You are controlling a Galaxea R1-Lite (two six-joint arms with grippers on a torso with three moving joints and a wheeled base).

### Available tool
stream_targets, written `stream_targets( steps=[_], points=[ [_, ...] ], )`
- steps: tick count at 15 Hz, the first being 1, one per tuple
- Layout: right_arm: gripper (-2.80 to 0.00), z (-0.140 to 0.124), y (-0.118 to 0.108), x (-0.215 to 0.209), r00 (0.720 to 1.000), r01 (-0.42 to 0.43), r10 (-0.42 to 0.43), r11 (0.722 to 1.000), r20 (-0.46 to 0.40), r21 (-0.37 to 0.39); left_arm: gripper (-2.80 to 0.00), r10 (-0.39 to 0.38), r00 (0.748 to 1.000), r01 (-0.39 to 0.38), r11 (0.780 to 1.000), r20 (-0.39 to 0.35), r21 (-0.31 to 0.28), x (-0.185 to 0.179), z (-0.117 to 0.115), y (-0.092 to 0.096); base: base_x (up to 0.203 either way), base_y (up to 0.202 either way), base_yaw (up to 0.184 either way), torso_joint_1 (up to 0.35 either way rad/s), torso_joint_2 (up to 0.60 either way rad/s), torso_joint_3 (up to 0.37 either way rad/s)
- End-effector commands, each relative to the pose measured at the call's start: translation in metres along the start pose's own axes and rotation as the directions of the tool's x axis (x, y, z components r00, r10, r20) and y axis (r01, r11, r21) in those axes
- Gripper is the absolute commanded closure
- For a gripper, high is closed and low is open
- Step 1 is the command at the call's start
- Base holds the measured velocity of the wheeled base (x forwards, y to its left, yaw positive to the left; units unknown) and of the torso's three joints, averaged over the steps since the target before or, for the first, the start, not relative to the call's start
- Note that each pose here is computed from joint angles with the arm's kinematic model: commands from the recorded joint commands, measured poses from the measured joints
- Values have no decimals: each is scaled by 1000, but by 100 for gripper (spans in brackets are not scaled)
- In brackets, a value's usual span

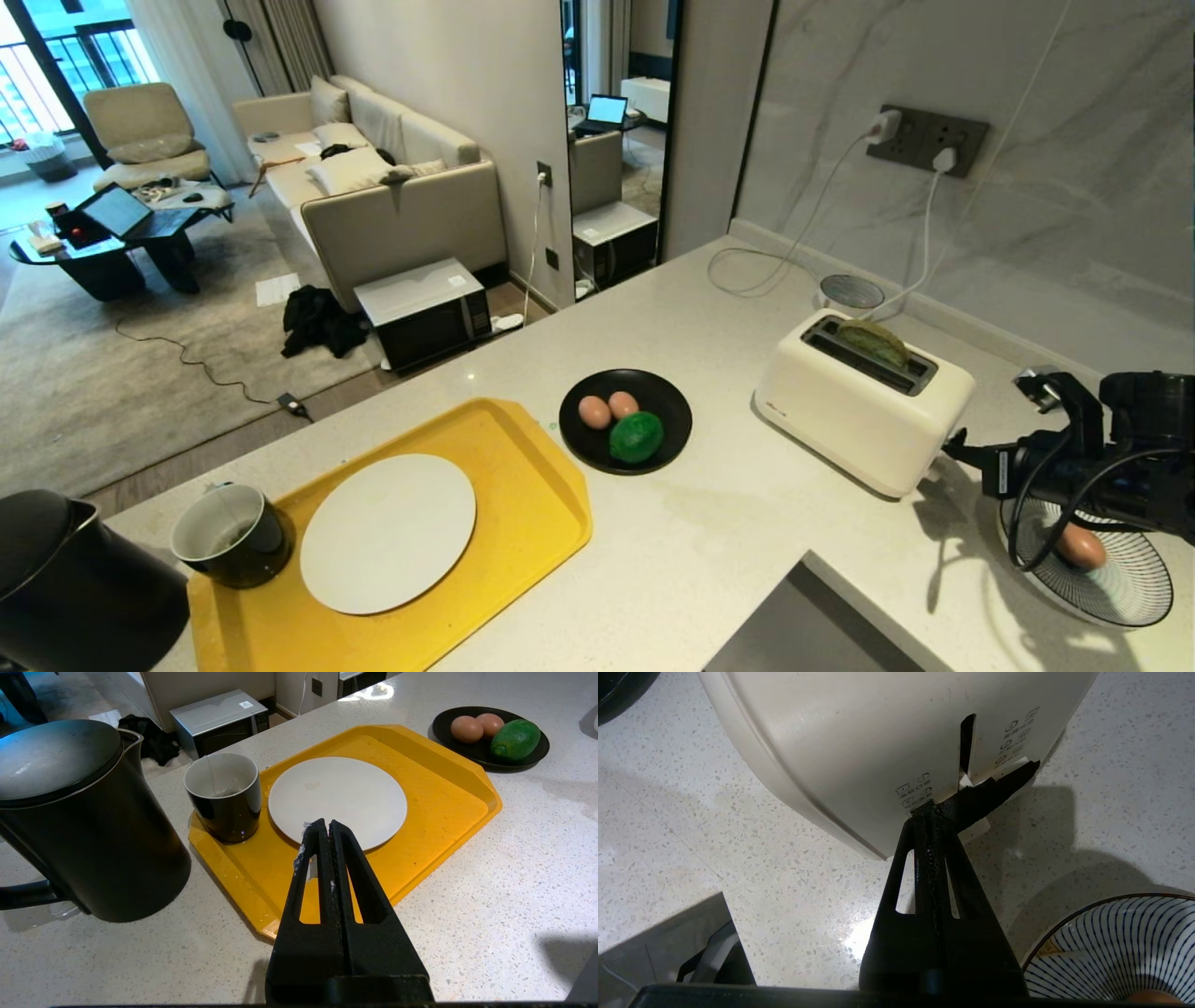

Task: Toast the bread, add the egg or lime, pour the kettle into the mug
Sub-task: Use a bread toaster

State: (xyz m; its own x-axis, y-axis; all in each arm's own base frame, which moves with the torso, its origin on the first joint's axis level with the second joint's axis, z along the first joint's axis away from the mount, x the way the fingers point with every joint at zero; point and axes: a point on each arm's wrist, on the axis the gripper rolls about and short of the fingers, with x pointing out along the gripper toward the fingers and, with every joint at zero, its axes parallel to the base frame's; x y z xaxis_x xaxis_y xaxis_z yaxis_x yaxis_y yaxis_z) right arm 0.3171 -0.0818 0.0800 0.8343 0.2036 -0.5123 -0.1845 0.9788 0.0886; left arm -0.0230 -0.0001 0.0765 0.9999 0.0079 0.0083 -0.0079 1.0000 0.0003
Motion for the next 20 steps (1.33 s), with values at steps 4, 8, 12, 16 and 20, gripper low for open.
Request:
stream_targets(
  steps=[4, 8, 12, 16, 20],
  points=[
    [0, -3, -2, 5, 1000, -2, 2, 1000, -11, 4, 0, 1, 1000, -1, 1000, 0, 0, 0, 0, 0, 0, 0, 0, 0, 0, 0],
    [0, -2, -3, 6, 1000, -1, 1, 1000, -8, 3, 0, 0, 1000, 0, 1000, 1, 0, 0, 0, 0, 0, 0, 0, 0, 0, 0],
    [0, -3, -5, 10, 1000, 0, 0, 1000, -11, 3, 0, 0, 1000, 0, 1000, 1, 0, 0, 0, 0, 0, 0, 0, 8, 1, -2],
    [0, -2, -5, 11, 1000, -1, 1, 1000, -10, 4, 0, 0, 1000, 0, 1000, 1, 0, 0, 0, 0, 0, 0, 0, 0, 0, 0],
    [0, -3, -5, 11, 1000, -2, 2, 1000, -12, 5, 0, 0, 1000, 0, 1000, -1, 0, 0, 0, 0, 0, 0, 0, 0, 0, 0]
  ],
)
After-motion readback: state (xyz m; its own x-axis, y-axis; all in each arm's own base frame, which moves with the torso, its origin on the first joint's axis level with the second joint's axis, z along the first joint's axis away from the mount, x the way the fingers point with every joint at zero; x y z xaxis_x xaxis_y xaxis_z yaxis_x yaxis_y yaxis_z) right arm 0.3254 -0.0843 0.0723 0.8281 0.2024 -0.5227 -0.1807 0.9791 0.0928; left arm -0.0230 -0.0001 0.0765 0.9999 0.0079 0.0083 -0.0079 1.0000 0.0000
